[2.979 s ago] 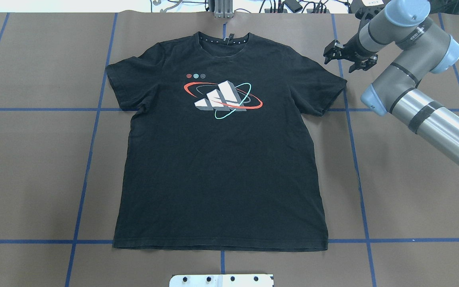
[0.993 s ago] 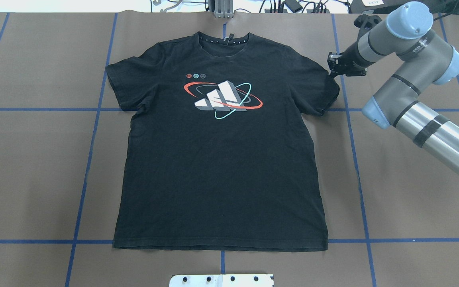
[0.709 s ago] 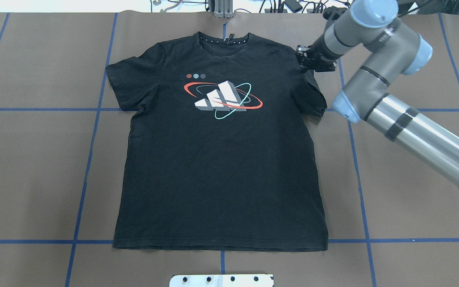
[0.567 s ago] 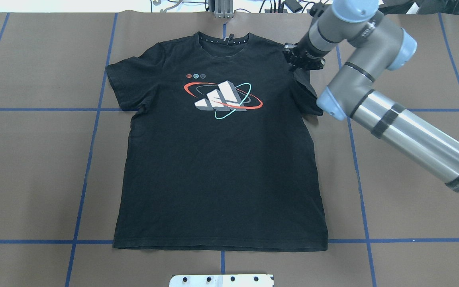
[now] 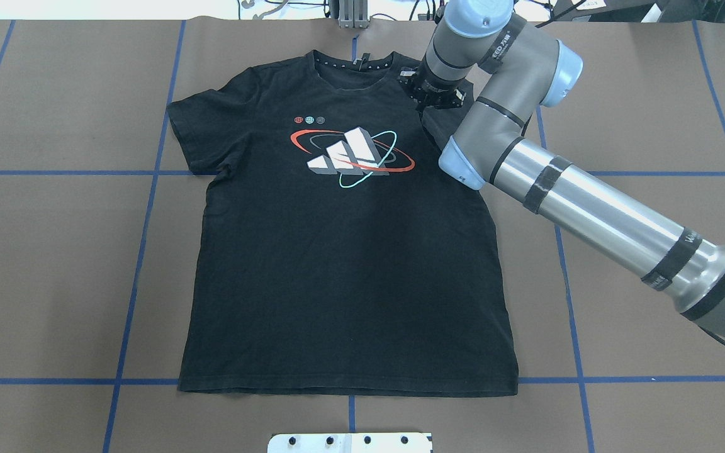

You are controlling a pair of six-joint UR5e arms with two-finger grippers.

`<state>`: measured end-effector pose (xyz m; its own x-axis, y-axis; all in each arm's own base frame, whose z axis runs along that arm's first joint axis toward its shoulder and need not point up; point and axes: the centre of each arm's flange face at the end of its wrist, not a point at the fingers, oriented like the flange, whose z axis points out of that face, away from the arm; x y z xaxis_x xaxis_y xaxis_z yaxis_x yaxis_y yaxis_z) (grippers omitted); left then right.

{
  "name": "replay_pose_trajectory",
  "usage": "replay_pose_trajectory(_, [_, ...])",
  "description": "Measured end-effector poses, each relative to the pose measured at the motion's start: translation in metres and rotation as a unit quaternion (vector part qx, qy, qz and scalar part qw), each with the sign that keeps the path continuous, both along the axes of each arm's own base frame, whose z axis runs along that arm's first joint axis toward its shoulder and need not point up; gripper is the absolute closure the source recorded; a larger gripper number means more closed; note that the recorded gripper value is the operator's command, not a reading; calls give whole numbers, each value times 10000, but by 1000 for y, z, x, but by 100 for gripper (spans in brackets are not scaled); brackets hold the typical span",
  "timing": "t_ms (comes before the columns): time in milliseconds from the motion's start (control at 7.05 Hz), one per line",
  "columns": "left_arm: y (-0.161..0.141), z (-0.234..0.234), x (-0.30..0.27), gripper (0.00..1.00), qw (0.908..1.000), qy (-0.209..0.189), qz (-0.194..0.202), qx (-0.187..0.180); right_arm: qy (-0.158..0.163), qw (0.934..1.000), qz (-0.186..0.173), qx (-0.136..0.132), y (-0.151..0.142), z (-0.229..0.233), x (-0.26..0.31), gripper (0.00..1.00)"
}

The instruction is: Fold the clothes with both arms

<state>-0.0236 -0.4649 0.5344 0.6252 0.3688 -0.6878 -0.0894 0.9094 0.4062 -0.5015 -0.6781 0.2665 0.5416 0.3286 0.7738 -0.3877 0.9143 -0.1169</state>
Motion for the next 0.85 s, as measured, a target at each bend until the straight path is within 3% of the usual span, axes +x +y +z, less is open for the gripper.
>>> replay_pose_trajectory(142, [-1,-1,1,0,10000,2,8,25,22,10000,-6,14,0,-4,-7,100])
replay_pose_trajectory(284, [-3,-4,1,0,10000,15,-3,40,27,10000,-26,27,2,-7,-13,56])
replay_pose_trajectory(426, [-7,-9,3,0,10000,52,-73,34,8,10000,-60,57,6,-8,-19,1])
replay_pose_trajectory(851, [-51,-52,60,0,9990,405,-185,26,-225,9994,-116,245,23,-30,-21,0])
